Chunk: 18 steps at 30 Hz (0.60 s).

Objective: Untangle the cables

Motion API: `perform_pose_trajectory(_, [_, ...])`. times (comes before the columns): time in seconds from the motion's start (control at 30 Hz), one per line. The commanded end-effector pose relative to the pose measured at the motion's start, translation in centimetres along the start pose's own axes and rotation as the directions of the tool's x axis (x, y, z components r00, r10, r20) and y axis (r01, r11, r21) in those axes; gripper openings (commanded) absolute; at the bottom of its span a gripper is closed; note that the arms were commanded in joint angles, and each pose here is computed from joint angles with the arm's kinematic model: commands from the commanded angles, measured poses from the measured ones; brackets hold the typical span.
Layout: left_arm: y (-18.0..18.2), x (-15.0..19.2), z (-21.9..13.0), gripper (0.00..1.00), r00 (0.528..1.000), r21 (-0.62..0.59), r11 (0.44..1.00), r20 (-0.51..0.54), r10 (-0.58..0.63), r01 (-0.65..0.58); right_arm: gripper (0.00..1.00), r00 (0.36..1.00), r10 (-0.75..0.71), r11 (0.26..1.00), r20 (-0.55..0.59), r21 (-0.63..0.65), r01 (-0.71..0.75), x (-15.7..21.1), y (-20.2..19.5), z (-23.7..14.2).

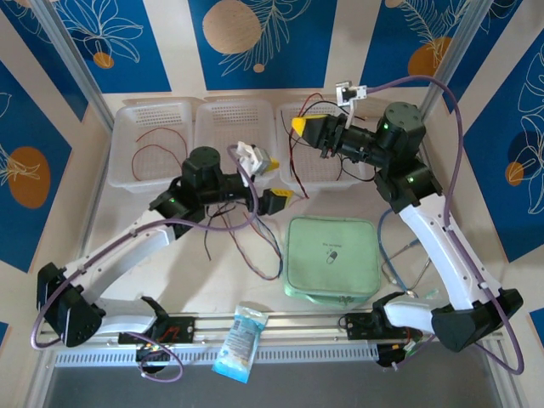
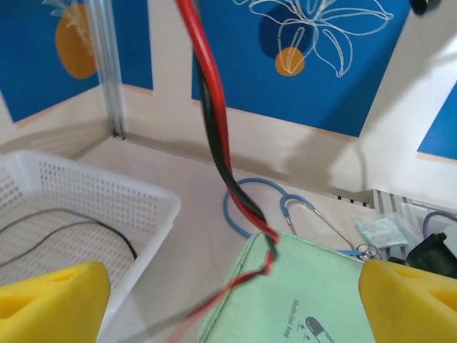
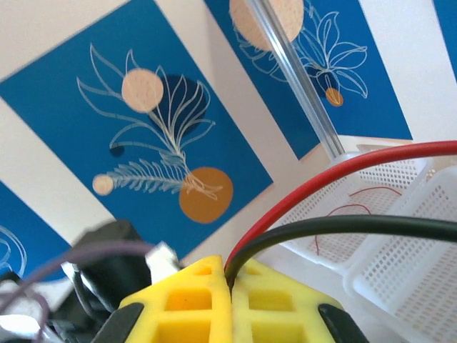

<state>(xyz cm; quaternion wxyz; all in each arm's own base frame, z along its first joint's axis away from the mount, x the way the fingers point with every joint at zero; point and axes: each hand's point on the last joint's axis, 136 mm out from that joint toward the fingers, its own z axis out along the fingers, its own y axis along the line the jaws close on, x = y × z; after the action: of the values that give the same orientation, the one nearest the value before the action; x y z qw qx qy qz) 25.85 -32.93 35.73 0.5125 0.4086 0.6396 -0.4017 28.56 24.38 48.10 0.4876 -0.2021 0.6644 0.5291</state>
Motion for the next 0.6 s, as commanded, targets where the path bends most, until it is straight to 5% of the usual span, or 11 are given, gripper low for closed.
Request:
perform_pose_trajectory(0.0, [1.4,-2.9,-2.3,0.9,0.994,-0.042,0.994,0.016,-0.104,0.104,0.0,0.983,-0.175,0.983,-0.05,-0.058,0.172,0.9,0.2,-0.1])
perform_pose_trajectory(0.23, [4.5,-6.1,-3.7,0.9,0.975,-0.142,0.964,0.035,-0.22,0.223,0.0,0.896,-0.429,0.893,-0.116,-0.204,0.401,4.5,-0.7,0.7])
perform_pose_trajectory(0.57, [4.8,-9.9,-3.9,0.9,0.917,-0.008,0.926,0.142,-0.374,0.379,0.0,0.725,-0.663,0.73,-0.185,-0.376,0.571,11.3,-1.0,2.2])
